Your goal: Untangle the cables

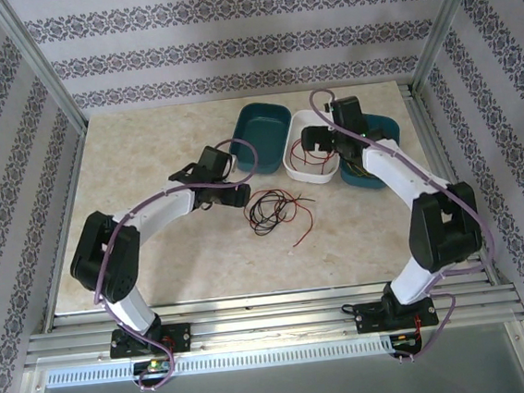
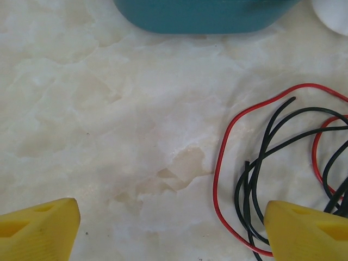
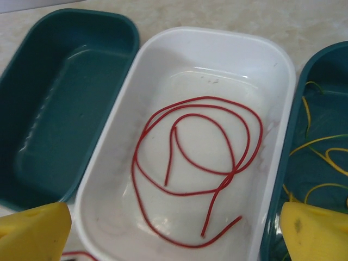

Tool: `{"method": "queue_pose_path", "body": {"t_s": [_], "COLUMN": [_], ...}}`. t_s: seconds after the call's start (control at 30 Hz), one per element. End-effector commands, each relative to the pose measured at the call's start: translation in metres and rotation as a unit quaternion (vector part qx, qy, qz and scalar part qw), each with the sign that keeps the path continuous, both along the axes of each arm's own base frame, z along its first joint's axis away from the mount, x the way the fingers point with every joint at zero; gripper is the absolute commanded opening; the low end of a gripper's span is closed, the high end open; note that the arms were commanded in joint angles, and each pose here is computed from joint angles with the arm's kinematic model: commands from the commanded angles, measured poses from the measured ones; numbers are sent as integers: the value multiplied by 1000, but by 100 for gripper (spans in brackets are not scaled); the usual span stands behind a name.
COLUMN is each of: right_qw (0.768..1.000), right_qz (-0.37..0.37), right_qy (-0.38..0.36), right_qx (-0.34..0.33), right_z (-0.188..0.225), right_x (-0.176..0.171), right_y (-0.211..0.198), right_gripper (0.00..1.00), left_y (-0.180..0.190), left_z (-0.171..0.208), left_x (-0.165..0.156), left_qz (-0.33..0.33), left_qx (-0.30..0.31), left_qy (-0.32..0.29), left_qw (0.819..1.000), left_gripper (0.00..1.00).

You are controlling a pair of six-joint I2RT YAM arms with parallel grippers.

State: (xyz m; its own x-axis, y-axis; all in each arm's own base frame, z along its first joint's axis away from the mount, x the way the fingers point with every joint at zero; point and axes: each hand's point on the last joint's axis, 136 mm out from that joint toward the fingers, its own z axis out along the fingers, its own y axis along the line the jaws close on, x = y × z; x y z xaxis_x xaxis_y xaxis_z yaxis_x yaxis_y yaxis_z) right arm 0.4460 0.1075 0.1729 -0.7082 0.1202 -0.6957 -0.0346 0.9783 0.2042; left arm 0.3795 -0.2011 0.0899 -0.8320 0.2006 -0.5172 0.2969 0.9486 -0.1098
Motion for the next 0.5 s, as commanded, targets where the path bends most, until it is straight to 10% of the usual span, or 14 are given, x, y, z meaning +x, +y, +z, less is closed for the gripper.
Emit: {"method": "queue_pose_path", "body": {"t_s": [0.0,0.47], "right_qw": [1000,999], "right_qz": [1,-27], "right_qy": [-16,-29], "right_qx": [-13,15], "right_z": [9,11], "right_x": [-19,-59], "right_y": [1,4], "right_gripper": [98,98], "left_y": [12,-17], "left_z": [-13,-44], "left_x": [-10,-8], "left_qz": [13,21], "left_qx": [33,-5], "left_qy": [55,111], "left_qw": [998,994], "left_gripper": [84,43]}}
